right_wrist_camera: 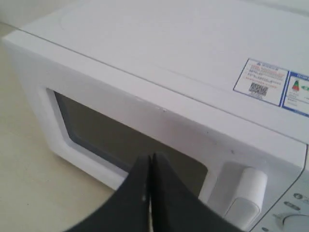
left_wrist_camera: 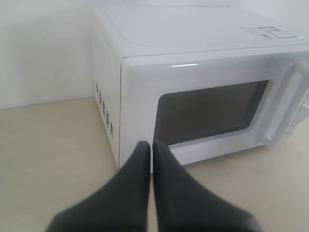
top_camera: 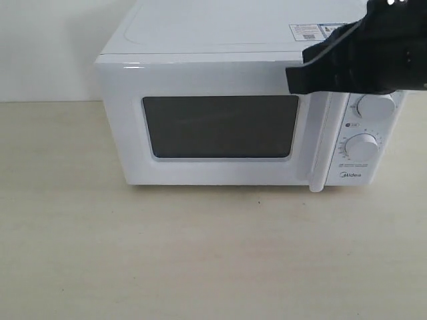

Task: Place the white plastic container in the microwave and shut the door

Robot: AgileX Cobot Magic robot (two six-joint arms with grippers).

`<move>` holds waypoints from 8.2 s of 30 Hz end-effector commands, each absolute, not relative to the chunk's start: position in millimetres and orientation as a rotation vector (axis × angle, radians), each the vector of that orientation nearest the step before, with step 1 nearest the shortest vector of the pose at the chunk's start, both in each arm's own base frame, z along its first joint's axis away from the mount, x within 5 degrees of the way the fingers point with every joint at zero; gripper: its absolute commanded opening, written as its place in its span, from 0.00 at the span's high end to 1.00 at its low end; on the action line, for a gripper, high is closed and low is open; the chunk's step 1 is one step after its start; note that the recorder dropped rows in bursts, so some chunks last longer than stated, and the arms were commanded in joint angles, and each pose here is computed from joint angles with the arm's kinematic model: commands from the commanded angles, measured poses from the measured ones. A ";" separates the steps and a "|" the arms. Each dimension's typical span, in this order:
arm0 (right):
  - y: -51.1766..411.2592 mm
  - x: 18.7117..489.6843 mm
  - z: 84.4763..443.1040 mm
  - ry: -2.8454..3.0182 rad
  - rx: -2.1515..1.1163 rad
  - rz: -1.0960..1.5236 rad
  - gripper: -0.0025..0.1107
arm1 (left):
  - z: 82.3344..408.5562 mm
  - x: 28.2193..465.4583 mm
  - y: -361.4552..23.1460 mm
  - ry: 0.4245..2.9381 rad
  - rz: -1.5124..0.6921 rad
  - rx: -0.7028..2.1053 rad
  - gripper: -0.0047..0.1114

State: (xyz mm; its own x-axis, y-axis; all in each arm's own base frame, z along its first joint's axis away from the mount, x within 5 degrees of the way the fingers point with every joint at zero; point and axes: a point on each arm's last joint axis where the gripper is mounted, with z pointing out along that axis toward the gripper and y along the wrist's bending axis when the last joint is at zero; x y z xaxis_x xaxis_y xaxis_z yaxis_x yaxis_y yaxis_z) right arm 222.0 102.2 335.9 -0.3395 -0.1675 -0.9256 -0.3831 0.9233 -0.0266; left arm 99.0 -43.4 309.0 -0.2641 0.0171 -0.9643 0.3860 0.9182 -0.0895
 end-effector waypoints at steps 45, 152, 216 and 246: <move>8.0 75.8 321.5 1.571 -0.101 0.081 0.98 | 309.9 97.9 -43.2 1.786 -0.339 0.332 0.92; -0.7 53.5 182.3 1.825 0.052 0.009 0.98 | 272.4 42.1 -7.2 1.449 0.037 0.238 0.92; -0.5 53.4 181.9 1.829 0.062 0.019 0.98 | 185.6 53.5 -9.6 1.784 -0.104 0.144 0.92; -0.5 53.4 181.9 1.829 0.062 0.019 0.98 | 185.7 54.1 -5.5 1.789 -0.088 0.028 0.92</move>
State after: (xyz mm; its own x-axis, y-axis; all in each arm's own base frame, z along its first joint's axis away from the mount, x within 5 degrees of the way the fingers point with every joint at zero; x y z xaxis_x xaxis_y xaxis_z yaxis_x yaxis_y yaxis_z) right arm 53.6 -0.3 181.2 -0.2654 0.0496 -0.9629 0.0281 0.9987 0.0437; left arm 54.2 -5.7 186.6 -0.2180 -0.0218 -0.9757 0.0712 0.9967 -0.0382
